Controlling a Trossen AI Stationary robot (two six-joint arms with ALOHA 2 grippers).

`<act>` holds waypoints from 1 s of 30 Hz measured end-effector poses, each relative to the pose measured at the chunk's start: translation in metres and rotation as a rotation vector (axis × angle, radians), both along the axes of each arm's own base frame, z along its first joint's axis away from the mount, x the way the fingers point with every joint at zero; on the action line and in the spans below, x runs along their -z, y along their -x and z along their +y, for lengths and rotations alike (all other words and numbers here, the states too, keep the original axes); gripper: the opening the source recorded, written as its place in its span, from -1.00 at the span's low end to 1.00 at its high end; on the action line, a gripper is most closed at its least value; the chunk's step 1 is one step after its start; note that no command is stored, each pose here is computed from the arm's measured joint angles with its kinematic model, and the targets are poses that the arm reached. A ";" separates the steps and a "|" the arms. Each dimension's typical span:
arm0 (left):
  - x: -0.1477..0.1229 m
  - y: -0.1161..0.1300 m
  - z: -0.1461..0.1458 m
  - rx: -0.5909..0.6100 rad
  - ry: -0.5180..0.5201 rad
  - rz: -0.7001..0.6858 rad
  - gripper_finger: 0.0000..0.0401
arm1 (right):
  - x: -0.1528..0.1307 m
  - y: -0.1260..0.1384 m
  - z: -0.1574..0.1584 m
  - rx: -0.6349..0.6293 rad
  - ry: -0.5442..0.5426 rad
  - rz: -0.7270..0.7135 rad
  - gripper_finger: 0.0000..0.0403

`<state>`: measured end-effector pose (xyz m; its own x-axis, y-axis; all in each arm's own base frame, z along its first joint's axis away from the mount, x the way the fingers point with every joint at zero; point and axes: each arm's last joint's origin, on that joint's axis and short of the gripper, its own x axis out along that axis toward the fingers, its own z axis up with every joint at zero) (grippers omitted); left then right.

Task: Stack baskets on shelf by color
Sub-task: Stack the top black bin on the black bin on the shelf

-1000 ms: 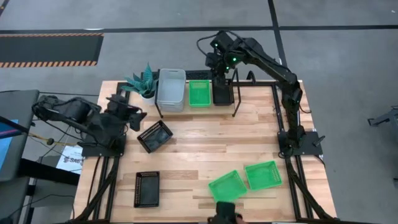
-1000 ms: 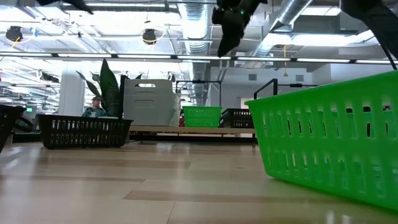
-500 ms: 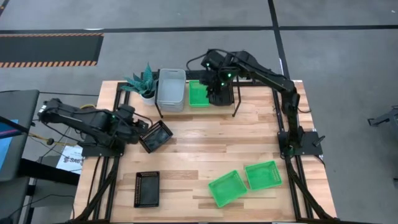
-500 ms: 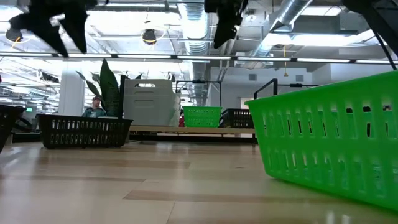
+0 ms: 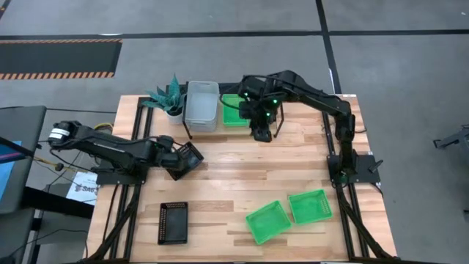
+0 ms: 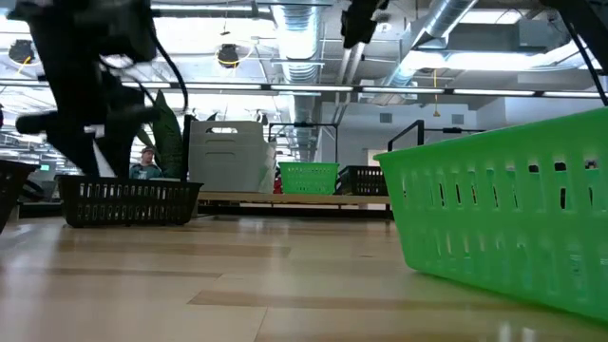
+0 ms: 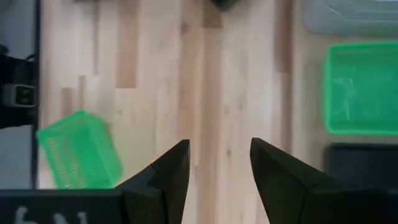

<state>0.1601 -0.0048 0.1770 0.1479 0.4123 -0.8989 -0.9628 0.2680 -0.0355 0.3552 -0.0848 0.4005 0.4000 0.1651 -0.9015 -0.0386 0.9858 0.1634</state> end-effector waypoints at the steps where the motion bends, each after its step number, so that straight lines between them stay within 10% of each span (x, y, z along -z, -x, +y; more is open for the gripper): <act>1: 0.007 -0.003 0.000 0.013 0.035 0.003 0.09 | -0.002 0.002 0.003 -0.011 -0.004 -0.008 -0.06; 8: 0.023 -0.052 -0.008 0.116 0.285 -0.352 0.08 | -0.022 0.016 0.020 -0.052 -0.006 -0.067 -0.06; 16: 0.003 -0.106 0.000 0.238 0.246 -0.894 0.08 | -0.037 0.031 0.029 0.031 -0.022 -0.092 -0.07; 30: -0.030 -0.106 -0.006 0.385 0.396 -1.045 0.08 | 0.043 -0.009 0.042 -0.166 0.031 0.001 -0.09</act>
